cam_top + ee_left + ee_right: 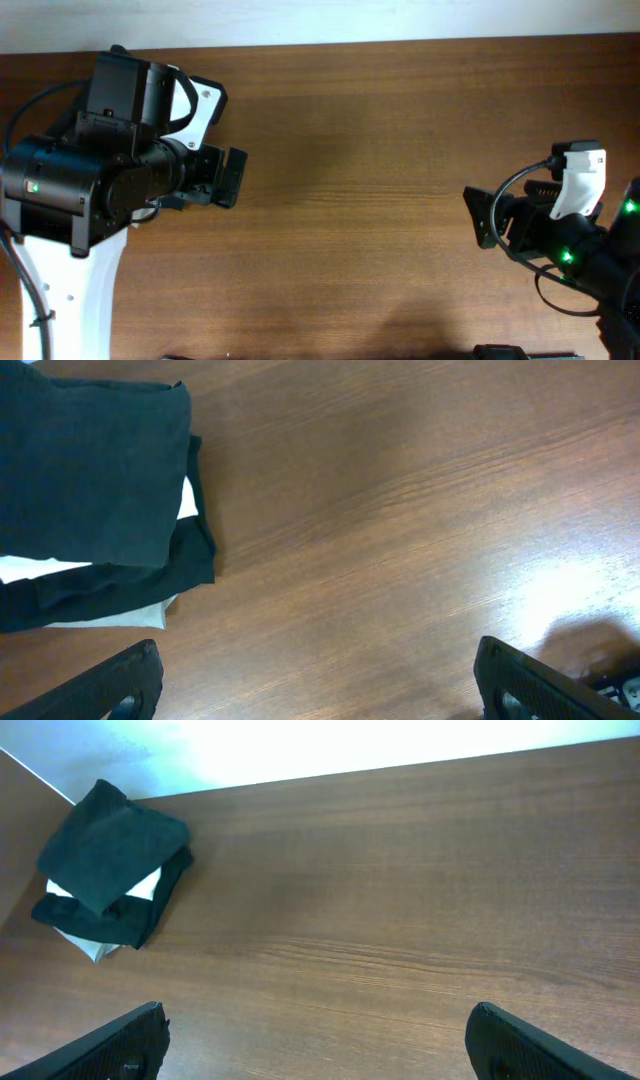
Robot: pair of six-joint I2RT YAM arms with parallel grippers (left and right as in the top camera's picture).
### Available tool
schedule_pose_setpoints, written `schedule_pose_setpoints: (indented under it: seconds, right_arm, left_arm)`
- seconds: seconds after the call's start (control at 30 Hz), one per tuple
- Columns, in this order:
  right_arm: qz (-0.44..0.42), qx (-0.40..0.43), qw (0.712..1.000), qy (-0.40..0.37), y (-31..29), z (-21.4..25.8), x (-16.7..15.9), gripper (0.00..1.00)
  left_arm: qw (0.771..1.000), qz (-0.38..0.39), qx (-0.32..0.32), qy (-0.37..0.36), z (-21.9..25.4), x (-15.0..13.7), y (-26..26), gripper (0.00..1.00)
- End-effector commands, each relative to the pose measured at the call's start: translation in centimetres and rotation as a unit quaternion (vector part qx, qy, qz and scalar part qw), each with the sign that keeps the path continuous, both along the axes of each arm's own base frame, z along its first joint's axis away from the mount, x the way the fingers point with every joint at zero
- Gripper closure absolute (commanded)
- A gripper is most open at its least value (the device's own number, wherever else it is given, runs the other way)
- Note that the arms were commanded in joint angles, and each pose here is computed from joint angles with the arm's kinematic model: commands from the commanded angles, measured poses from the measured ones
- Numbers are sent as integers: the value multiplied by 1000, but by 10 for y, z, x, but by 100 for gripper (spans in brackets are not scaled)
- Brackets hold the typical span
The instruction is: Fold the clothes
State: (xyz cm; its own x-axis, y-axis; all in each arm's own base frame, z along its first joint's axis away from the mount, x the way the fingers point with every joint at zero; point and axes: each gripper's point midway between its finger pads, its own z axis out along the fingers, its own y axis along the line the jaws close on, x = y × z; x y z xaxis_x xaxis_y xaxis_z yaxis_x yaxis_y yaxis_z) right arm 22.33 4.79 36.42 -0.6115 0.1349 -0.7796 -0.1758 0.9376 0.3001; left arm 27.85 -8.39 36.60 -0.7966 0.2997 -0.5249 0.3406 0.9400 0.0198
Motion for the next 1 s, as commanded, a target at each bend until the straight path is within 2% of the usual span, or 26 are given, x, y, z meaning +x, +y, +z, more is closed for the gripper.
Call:
schedule_pose_setpoints:
  seconds: [0.0,0.13,0.27,0.37,0.47,0.67,0.8,0.97]
  right_arm:
    - [3,-5,1000,-3,0,2,1,1]
    - [-15,-19,999,-23,-6,8,-8,1]
    - [-125,-90,982,-106,-46,29,-45,1]
    - [-119,-151,964,-182,-52,26,-58,1]
    - [-121,-151,961,-199,-52,-18,-55,1]
    - [-107,-139,953,-248,-48,-122,-10,1]
    - [-105,-134,951,-257,-47,-172,4,1]
    - [-88,-128,954,-255,-42,-206,16,1]
  left_arm:
    - [1000,7,3,-1,0,-1,1,1]
    - [1000,7,3,-1,0,-1,1,1]
    - [1000,7,3,-1,0,-1,1,1]
    - [1000,7,3,-1,0,-1,1,1]
    - [1000,7,3,-1,0,-1,1,1]
    - [1000,7,3,-1,0,-1,1,1]
    - [1000,7,3,-1,0,-1,1,1]
    - [1000,7,3,-1,0,-1,1,1]
